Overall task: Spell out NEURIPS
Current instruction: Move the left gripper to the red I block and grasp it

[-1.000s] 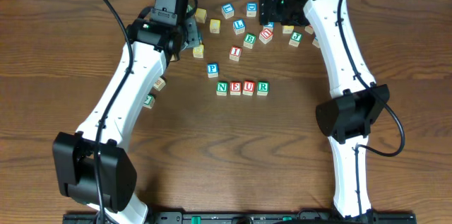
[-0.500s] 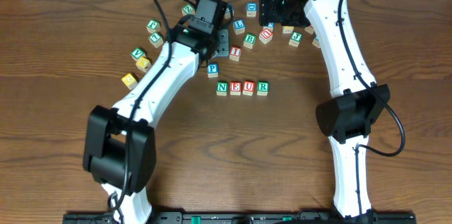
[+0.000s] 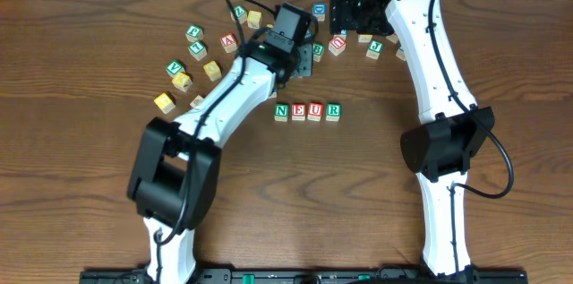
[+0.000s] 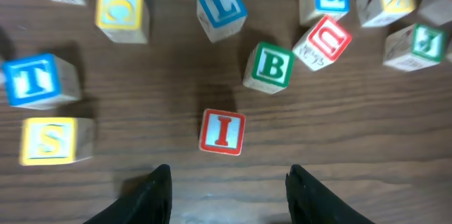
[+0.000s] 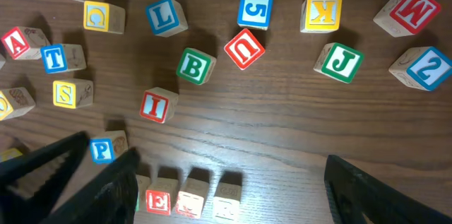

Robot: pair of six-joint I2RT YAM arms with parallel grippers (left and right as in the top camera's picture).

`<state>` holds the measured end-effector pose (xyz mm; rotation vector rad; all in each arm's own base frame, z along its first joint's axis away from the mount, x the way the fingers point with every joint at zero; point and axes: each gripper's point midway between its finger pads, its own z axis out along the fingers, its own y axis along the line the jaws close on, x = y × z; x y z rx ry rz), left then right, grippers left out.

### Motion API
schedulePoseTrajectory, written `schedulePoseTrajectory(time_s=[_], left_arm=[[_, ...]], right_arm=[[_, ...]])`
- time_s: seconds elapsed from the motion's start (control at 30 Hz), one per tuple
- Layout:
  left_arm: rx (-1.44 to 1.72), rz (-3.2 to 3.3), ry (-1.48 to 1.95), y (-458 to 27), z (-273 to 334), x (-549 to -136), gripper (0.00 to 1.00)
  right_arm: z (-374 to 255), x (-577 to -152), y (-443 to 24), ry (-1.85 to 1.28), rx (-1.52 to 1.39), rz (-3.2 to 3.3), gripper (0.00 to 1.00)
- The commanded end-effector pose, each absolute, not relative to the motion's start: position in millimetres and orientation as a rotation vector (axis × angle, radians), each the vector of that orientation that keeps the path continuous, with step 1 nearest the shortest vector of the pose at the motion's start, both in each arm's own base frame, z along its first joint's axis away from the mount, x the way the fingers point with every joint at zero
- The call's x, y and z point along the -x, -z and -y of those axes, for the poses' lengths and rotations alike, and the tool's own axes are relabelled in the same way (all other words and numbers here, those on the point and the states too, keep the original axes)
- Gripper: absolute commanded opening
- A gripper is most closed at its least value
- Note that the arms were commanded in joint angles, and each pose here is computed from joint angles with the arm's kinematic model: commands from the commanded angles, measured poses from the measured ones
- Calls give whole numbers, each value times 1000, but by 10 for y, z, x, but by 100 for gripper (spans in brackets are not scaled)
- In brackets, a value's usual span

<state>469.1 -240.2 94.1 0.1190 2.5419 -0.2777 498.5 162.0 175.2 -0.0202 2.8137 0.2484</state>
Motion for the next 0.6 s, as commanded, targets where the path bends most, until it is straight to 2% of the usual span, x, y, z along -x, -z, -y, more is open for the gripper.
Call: schedulePoseTrajectory(time_s=[0.0,0.57], left_arm=[[-136,-2568,263,-746,2411,-4691,51],[-145,-2577,238,-268,2463,-4823,52]], right_arm=[[-1471,-5002,-1796,-234,-36,-2809,79],[-917,-5004,-1751,-175,-148,-2851,78]])
